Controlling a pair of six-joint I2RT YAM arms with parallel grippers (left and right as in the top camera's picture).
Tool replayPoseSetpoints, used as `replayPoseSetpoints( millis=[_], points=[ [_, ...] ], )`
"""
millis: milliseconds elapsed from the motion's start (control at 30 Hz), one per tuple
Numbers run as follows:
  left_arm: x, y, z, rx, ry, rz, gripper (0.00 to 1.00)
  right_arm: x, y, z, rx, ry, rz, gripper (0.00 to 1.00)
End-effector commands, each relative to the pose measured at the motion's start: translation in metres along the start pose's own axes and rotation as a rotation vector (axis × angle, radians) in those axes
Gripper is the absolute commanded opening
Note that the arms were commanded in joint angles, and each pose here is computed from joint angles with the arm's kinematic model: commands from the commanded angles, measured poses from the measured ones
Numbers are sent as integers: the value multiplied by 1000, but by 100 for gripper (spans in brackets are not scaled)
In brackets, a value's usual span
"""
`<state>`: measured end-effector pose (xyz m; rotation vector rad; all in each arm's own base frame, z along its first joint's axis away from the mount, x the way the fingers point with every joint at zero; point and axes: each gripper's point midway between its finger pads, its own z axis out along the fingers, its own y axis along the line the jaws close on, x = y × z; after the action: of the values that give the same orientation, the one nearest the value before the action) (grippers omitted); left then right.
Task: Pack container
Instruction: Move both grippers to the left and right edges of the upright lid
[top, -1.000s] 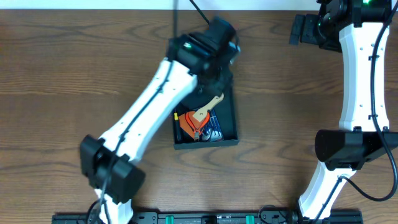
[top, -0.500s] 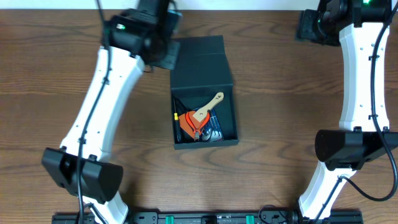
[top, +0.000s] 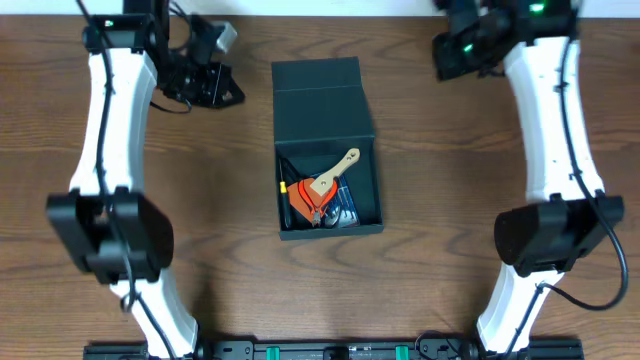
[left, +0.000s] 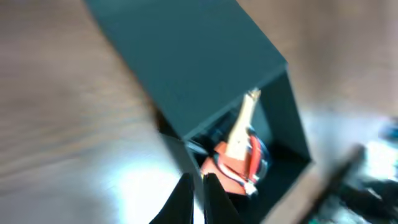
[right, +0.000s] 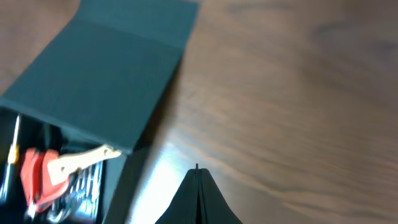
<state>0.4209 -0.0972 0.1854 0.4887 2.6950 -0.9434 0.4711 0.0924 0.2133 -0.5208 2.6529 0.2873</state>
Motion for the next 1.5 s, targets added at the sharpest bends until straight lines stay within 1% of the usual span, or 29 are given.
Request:
replayPoseSetpoints(
  millis=[0,167,333,533,800,933,1133,1267,1467],
  points=[
    [7,-6,26,211,22,48,6,26,18,33,-117,72,-62,1],
    [29,12,56,267,125,8,6,70,22,75,-196,174,-12,1],
    [41,21,70,294,172,-2,6,104,27,99,-260,235,32,1],
    [43,25,73,297,176,23,6,124,35,119,-319,269,59,1],
    [51,37,75,227,224,39,6,132,37,144,-366,290,76,1],
    [47,50,77,170,218,10,6,131,37,154,-376,283,75,1],
    [41,66,79,100,201,-17,6,119,40,157,-402,228,65,1],
    [40,72,83,86,188,-23,6,110,43,158,-430,183,57,1],
    [52,82,100,91,203,-61,6,100,44,159,-444,142,67,1]
  ],
)
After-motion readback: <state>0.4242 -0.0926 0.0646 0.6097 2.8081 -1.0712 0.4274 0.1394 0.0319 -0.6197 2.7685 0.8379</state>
